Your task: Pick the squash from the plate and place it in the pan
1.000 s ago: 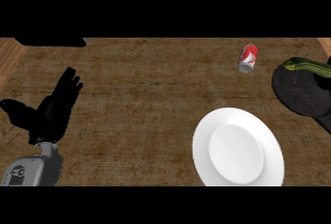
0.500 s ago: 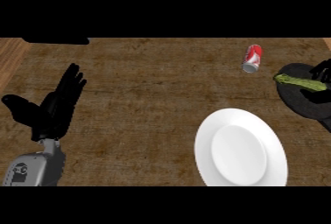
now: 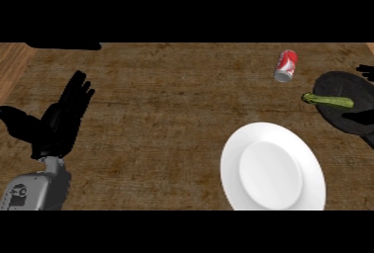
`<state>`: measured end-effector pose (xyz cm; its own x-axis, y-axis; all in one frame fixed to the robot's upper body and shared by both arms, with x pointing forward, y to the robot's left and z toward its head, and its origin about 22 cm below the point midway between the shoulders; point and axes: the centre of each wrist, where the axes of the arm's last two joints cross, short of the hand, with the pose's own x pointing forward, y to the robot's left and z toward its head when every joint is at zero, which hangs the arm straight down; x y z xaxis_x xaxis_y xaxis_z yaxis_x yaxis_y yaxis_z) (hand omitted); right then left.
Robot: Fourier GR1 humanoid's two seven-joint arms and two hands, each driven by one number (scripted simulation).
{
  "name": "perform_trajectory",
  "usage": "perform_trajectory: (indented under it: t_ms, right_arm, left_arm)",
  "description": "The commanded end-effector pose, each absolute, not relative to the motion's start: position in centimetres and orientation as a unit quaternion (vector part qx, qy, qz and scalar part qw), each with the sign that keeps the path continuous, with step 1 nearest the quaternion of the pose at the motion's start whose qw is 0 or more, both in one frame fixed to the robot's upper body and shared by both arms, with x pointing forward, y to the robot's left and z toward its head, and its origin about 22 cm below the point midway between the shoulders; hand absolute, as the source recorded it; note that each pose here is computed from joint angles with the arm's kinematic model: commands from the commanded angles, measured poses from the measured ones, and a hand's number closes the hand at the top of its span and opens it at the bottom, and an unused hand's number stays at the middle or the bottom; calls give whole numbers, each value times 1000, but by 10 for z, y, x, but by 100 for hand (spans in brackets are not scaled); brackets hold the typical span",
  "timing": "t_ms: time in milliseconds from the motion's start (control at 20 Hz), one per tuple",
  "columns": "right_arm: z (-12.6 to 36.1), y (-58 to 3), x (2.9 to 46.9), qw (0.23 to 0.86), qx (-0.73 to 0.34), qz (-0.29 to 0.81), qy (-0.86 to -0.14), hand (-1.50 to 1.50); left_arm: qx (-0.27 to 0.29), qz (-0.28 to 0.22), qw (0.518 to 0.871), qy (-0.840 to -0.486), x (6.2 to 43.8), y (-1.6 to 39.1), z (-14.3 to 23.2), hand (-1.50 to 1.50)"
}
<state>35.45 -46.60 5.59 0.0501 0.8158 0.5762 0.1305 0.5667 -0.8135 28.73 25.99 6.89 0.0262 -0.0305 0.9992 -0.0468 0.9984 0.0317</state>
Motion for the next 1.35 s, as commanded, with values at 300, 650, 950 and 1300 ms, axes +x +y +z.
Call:
perform_trajectory:
  t_ms: [300, 650, 950, 1300]
  right_arm:
    - [82, -534, 306, 638, -255, 66, -723, -150]
    - [93, -586, 242, 633, -163, 40, -756, -150]
    - [96, -602, 216, 633, -150, 54, -757, -150]
    - [86, -607, 199, 638, -160, 63, -750, -150]
  left_arm:
    - [31, 15, 722, -691, 277, 272, 56, 0]
    - [35, 20, 714, -699, 284, 266, 66, 0]
    - [36, 20, 719, -694, 278, 266, 63, 0]
    - [36, 19, 723, -689, 286, 269, 59, 0]
